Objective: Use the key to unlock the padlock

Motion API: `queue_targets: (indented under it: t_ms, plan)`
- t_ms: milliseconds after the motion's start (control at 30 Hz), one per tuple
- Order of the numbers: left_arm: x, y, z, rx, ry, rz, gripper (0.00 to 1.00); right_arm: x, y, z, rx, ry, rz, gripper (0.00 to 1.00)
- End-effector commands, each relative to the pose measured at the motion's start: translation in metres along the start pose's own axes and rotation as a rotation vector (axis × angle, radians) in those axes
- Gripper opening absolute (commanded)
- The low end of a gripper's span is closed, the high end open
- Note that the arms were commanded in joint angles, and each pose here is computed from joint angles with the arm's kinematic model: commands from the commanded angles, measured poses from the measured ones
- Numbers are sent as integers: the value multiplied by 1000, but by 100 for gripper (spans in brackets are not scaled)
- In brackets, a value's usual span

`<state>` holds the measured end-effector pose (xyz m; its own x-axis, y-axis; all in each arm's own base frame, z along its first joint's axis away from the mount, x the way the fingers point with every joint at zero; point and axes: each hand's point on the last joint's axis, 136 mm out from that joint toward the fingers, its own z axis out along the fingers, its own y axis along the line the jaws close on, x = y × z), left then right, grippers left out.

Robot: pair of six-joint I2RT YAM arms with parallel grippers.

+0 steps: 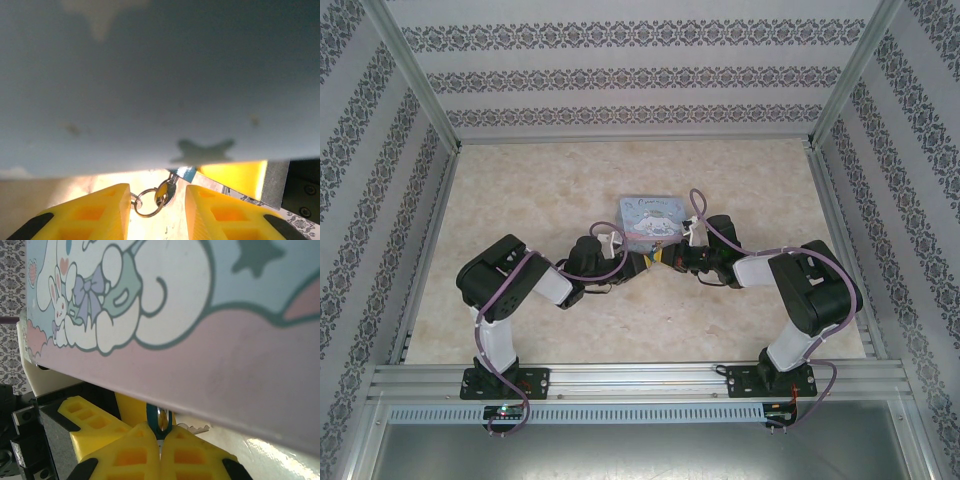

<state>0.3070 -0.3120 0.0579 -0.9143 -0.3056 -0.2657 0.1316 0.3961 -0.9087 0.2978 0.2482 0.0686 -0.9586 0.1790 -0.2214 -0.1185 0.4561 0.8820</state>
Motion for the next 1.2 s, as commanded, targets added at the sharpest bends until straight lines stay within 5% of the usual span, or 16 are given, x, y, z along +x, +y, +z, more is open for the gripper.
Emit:
queue_targets:
  t_ms: [0, 600, 967, 1167]
  plan:
    - [-4, -13, 7, 48, -10, 25, 33, -1, 6, 1, -39, 7, -18, 0]
    - [-6, -20, 14, 58, 2, 32, 22, 1, 2, 1, -32, 11, -12, 0]
    - [1, -13, 9, 40, 4, 22, 33, -4, 3, 3, -32, 4, -12, 0]
    - [4, -9, 6, 30, -2, 16, 31, -4, 0, 4, -26, 2, -6, 0]
